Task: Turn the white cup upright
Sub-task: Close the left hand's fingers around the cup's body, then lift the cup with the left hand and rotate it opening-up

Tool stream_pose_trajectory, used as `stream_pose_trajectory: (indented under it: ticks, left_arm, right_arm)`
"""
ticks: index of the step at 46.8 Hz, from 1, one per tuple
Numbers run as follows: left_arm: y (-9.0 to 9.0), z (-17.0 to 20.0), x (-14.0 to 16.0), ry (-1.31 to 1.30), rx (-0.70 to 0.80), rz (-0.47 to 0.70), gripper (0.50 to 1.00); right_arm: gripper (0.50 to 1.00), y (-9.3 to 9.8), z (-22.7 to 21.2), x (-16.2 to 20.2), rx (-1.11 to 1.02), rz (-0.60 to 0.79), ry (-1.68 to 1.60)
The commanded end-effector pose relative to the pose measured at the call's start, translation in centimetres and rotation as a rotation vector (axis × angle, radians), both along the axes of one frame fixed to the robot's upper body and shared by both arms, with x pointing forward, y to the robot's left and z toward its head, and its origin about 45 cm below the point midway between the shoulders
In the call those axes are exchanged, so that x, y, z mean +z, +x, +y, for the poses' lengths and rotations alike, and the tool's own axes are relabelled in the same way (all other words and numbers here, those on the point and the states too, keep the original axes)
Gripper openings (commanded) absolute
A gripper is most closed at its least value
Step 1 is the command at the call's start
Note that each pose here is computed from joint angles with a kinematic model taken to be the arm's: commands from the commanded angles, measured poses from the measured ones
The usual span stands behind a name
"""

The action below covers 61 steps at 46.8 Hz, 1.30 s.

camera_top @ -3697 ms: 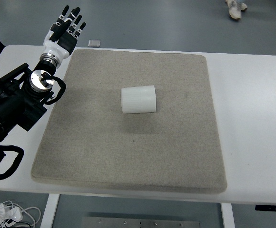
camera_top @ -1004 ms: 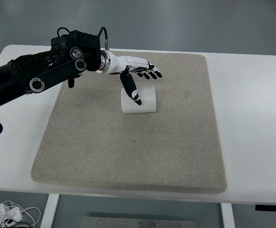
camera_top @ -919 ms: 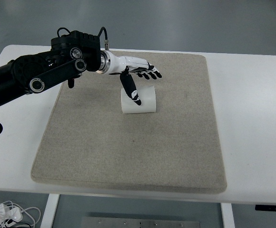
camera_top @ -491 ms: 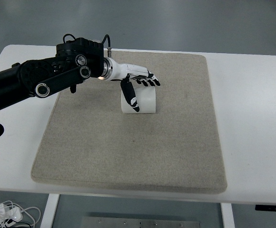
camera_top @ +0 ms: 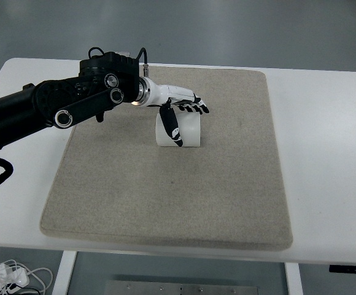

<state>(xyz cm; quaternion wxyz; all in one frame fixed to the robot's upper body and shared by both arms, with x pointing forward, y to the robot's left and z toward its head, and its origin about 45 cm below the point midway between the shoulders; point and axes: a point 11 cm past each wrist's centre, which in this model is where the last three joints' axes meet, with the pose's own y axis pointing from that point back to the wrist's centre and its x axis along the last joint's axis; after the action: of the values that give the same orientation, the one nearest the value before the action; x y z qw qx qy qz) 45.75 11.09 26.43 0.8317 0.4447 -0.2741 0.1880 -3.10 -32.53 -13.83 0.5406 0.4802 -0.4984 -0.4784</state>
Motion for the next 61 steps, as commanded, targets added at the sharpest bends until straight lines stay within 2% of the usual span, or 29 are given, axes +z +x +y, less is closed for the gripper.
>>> stream_pose_trajectory:
  ticks: [1, 10, 15, 21, 32, 34, 38, 42, 51, 61]
  left_arm:
    - [0.0, 0.0, -0.1, 0.004, -0.001, -0.001, 0.979]
    - [0.0, 0.1, -0.2, 0.012, -0.001, -0.005, 0.971]
    - [0.0, 0.0, -0.3, 0.017, -0.006, -0.008, 0.941]
    - [-0.3, -0.1, -0.9, 0.042, -0.019, -0.004, 0.857]
    - [-0.2, -0.1, -0.9, 0.049, -0.019, -0.008, 0.769]
    - [-0.2, -0.1, -0.9, 0.049, -0.019, -0.009, 0.729]
    - [-0.1, -0.1, -0.7, 0.045, -0.018, -0.012, 0.609]
    - [0.0, -0.2, -0.2, 0.026, -0.014, -0.013, 0.559]
    - [0.5, -0.6, 1.3, -0.012, -0.013, -0.023, 0.529]
    - [1.6, -0.1, 3.9, -0.213, 0.059, 0.006, 0.525]
  right_arm:
    - [0.952, 0.0, 0.0, 0.0, -0.001, -0.001, 0.000]
    - [0.952, 0.0, 0.0, 0.0, -0.001, -0.001, 0.000]
    - [0.952, 0.0, 0.0, 0.0, -0.001, 0.001, 0.000]
    - [0.952, 0.0, 0.0, 0.0, 0.001, 0.000, 0.000]
    - [0.952, 0.0, 0.0, 0.0, -0.001, -0.001, 0.000]
    - [0.952, 0.0, 0.0, 0.0, 0.001, 0.000, 0.000]
    - [0.952, 0.0, 0.0, 0.0, -0.001, -0.001, 0.000]
    - [0.952, 0.0, 0.0, 0.0, -0.001, -0.001, 0.000]
    - [0.952, 0.0, 0.0, 0.0, -0.001, -0.001, 0.000]
    - [0.952, 0.0, 0.0, 0.0, 0.001, 0.000, 0.000]
